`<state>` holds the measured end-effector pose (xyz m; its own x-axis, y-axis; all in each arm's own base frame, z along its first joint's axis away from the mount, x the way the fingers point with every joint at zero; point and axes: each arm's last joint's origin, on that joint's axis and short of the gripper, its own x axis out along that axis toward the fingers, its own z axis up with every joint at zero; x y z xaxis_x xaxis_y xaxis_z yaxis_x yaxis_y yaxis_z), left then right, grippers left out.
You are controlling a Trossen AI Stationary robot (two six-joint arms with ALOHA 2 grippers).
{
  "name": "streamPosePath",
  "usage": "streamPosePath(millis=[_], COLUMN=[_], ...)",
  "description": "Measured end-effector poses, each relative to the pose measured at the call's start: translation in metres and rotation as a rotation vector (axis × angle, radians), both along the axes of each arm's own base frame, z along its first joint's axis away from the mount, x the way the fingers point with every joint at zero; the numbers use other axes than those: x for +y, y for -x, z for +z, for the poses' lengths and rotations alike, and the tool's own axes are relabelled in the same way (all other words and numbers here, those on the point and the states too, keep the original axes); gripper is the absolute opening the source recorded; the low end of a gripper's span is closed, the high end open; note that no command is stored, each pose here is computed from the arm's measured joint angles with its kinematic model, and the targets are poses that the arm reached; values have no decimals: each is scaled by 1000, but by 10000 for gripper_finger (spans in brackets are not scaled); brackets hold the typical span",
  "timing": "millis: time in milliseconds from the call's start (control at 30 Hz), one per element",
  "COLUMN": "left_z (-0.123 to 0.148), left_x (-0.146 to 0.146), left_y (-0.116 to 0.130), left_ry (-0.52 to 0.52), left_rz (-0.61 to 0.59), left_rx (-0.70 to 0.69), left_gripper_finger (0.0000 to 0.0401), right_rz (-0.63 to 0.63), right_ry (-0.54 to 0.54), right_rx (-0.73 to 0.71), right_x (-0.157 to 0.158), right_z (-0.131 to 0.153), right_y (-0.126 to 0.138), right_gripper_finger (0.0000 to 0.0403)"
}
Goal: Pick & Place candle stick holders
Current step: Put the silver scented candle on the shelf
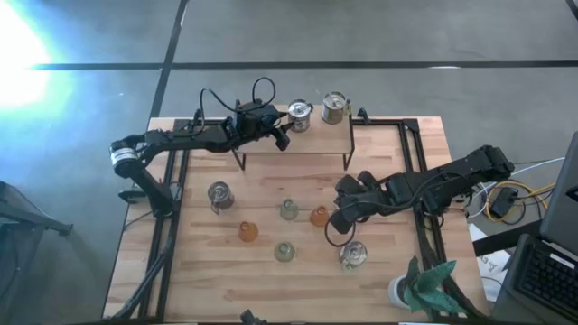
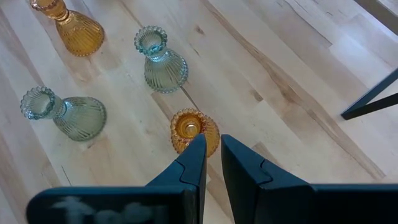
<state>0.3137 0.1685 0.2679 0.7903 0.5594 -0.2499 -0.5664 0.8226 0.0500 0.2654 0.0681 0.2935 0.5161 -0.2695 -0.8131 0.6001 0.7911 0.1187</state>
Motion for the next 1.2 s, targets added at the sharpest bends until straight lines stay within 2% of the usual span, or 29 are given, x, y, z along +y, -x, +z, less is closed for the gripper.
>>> streamPosePath(millis=[433,767,1200], left_z=[2,3,4], left_x=[13,24,28], left_y=[-21,-19,-17], left_ry=[-12,-11,-3], left_rz=[-3,23,0], left_rx=[4,3,-6], left_gripper_finger=[202,202,202], right_rz=[-1,-1,0], right_ry=[-1,0,0], right_rx=[-1,0,0], right_x=[0,0,0], right_z=[0,0,0], right_y=[0,0,0], right_gripper_finger=[43,43,43])
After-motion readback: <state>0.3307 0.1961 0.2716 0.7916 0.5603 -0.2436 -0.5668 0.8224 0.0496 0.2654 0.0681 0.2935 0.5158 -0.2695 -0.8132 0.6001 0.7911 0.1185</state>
